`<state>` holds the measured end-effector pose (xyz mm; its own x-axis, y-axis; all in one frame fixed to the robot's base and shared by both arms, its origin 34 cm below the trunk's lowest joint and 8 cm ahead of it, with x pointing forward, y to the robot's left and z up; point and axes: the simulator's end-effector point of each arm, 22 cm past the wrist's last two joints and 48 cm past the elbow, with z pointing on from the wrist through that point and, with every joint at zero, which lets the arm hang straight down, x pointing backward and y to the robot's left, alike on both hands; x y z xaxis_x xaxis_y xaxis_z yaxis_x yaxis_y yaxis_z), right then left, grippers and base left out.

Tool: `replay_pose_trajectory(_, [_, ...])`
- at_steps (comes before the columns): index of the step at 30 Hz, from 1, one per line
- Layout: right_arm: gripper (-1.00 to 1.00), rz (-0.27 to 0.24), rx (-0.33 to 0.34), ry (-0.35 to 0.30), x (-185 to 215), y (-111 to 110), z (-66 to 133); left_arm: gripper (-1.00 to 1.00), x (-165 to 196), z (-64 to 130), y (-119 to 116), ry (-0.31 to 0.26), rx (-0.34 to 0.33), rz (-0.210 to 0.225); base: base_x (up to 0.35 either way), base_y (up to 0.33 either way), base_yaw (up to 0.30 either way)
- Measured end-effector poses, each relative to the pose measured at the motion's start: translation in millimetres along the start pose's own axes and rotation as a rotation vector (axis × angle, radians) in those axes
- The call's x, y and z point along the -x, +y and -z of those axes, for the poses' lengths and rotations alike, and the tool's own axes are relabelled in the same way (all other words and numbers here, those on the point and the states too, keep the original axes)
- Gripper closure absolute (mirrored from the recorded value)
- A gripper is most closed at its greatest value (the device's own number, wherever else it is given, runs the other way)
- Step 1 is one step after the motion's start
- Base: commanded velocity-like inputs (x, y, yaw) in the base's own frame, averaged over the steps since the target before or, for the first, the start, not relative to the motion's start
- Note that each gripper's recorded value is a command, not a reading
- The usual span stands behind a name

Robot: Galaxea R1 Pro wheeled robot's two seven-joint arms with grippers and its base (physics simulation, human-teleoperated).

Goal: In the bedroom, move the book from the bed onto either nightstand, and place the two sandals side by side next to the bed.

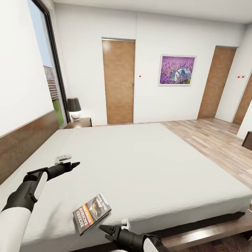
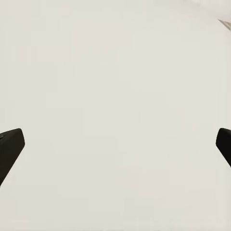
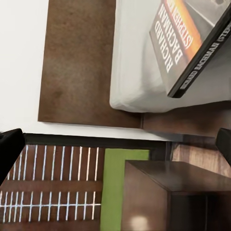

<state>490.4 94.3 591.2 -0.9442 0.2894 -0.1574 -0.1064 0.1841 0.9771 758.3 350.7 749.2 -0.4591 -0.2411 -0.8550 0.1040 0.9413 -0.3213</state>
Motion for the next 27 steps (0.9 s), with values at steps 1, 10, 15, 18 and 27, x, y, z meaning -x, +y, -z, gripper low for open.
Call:
replay_pose_trajectory(1, [-1.00,0.002,0.006,0.004,-1.1,1.4,-0.4,-1.00,0.0,0.0,0.0,0.000,0.000,0.000,0.000,0.000,0.000])
replay_pose_trajectory(10, [-1.00,0.015,0.053,0.017,-5.5,12.6,-1.9,-1.00,0.2,0.0,-0.1,-0.001,0.000,0.000,0.000,0.000,0.000])
replay_pose_trajectory(15, [-1.00,0.020,0.080,0.017,-5.9,18.7,-1.9,-1.00,0.2,0.0,0.0,-0.001,0.000,0.000,0.000,0.000,0.000])
replay_pose_trajectory(18, [-1.00,0.021,0.087,0.017,-6.1,20.2,-1.8,-1.00,0.2,0.0,0.0,-0.001,0.000,0.000,0.000,0.000,0.000])
replay_pose_trajectory(27, [-1.00,0.020,0.093,0.017,-6.6,20.8,-1.8,-1.00,-0.6,-0.6,-0.2,0.001,0.000,0.000,0.000,0.000,0.000])
